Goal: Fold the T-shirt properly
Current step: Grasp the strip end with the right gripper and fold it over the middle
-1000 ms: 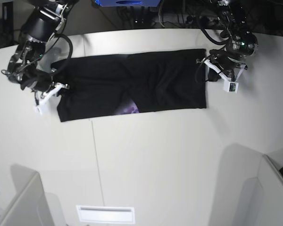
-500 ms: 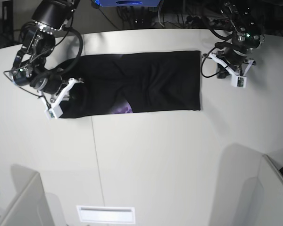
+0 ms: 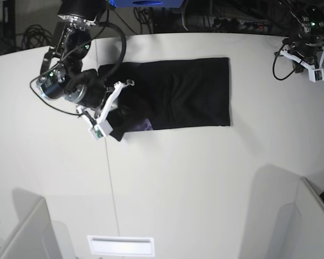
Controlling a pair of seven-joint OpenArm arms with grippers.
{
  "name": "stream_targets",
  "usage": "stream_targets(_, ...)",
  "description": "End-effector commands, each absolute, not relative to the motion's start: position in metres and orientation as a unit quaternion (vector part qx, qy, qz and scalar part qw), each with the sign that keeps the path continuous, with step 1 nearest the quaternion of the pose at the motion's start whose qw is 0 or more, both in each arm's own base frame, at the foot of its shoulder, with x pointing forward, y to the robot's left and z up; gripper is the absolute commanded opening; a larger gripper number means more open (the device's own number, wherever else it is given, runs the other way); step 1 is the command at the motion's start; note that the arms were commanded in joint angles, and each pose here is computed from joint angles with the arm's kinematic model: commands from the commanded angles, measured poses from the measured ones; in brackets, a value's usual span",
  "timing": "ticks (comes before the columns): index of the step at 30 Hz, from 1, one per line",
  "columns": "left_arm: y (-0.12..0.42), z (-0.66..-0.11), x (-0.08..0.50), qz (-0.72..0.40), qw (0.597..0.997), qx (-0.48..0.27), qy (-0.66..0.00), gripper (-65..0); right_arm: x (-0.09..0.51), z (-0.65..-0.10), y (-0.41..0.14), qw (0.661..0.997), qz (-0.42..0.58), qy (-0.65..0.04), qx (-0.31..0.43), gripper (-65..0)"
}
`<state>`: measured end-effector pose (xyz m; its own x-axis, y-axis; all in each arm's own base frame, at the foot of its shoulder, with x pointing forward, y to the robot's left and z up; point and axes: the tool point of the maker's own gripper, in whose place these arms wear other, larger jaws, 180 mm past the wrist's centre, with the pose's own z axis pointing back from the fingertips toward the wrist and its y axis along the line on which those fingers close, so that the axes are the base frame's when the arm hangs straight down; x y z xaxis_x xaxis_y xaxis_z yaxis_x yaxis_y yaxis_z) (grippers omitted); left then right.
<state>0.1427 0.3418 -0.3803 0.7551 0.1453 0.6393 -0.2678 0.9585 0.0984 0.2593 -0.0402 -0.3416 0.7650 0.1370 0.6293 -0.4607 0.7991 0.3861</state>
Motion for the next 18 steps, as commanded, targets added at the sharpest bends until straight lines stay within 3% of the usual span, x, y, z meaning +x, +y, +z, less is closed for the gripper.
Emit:
stream_targets(1, 0.346, -0.370, 0.147, 0.102, 0.927, 0.100, -0.348, -65.0, 0.268, -0.324, -0.030, 0.884, 0.177, -0.329, 0.281, -65.0)
stream_targets(5, 0.344, -0.373, 0.142, 0.100, 0.929, 0.099, -0.341, -65.0, 0.267, -0.317, -0.005, 0.874, 0.183, -0.328, 0.307, -65.0)
stream_targets(13, 0.311, -0.385, 0.160, 0.063, 0.937, 0.060, -0.338, -65.0, 0.264, -0.268, 0.064, 0.817, 0.135, -0.327, 0.455, -65.0)
stream_targets(18, 0.287, -0.393, 0.164, 0.055, 0.939, 0.033, -0.337, -65.0, 0.255, -0.264, 0.095, 0.807, 0.143, -0.318, 0.476, -65.0)
